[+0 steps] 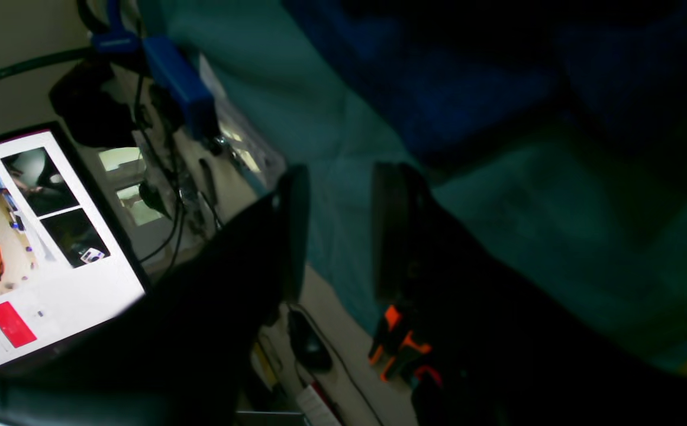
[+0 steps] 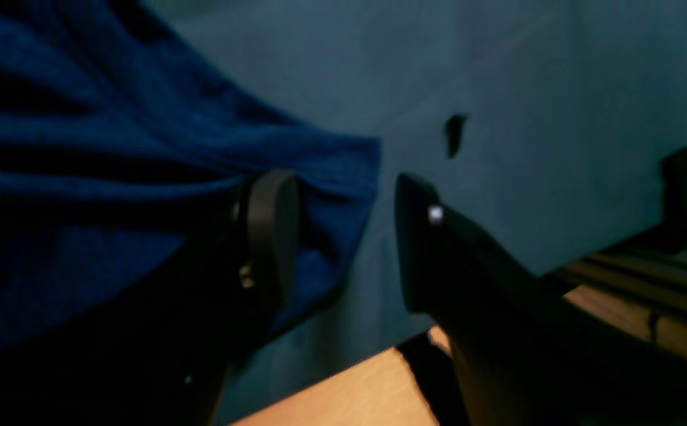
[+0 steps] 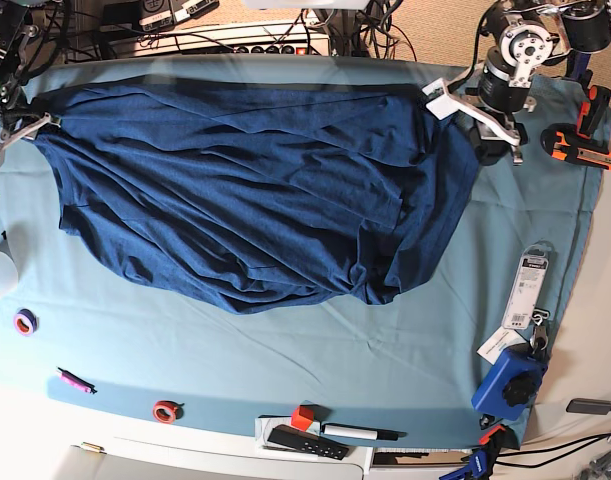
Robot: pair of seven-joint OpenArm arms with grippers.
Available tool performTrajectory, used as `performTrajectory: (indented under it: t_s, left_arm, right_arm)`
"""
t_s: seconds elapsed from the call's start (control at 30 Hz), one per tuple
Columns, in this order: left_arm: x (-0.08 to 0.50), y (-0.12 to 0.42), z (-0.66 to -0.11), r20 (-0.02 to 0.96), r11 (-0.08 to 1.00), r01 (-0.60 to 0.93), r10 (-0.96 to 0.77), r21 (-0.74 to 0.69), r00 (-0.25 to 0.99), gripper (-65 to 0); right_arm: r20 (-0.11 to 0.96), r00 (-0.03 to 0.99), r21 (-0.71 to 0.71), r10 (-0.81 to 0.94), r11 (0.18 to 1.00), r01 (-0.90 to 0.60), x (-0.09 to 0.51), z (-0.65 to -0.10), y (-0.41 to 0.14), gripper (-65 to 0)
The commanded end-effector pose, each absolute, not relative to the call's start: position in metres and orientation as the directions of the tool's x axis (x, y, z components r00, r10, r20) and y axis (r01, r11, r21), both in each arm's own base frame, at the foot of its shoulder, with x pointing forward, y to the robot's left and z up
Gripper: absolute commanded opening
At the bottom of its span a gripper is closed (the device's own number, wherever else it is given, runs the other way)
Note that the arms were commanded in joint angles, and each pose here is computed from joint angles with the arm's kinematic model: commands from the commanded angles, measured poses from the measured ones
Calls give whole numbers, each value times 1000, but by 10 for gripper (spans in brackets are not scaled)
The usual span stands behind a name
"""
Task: Layout the t-shirt on the table in an organized manner, then fold the t-shirt properly
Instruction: 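Stretch the shirt taut between both grippers, pulling the corners apart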
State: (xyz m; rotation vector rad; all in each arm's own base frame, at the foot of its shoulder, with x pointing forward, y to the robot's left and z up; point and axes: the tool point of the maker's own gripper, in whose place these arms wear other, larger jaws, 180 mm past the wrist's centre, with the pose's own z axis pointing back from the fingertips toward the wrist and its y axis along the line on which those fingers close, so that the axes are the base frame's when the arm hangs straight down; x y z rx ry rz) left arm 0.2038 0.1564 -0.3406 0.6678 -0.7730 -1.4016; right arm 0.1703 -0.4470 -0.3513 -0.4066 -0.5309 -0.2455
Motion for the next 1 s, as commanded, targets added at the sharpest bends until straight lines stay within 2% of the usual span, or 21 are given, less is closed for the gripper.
performTrajectory:
  t_s: [0.0,0.23,0.6,0.73,0.97]
  left_arm:
    - [209,156,-331,85,70,569,-996,819,1,-461]
    - [207,149,-335,118,102,587,-993,803,12,-461]
    - [206,147,-336,126,109,592,-992,799,12,-461]
    - [207,145,-335,132,110,589,-991,801,5,-461]
    - [215,140,-329,147,121,561,-989,819,0,-461]
  right_arm:
    - [573,816,-347,-79,878,329,180,-334,-457,-384]
    - [610,788,-328,-80,880,344,195,-325,-456,-384]
    - [668,736,-162,-108,945,285,220,-323,-428,-384]
    - [747,658,-137,-96,946,293,250,-299,-428,-384]
    - [886,459,-108,-65,934,340,312,-234,-433,-384]
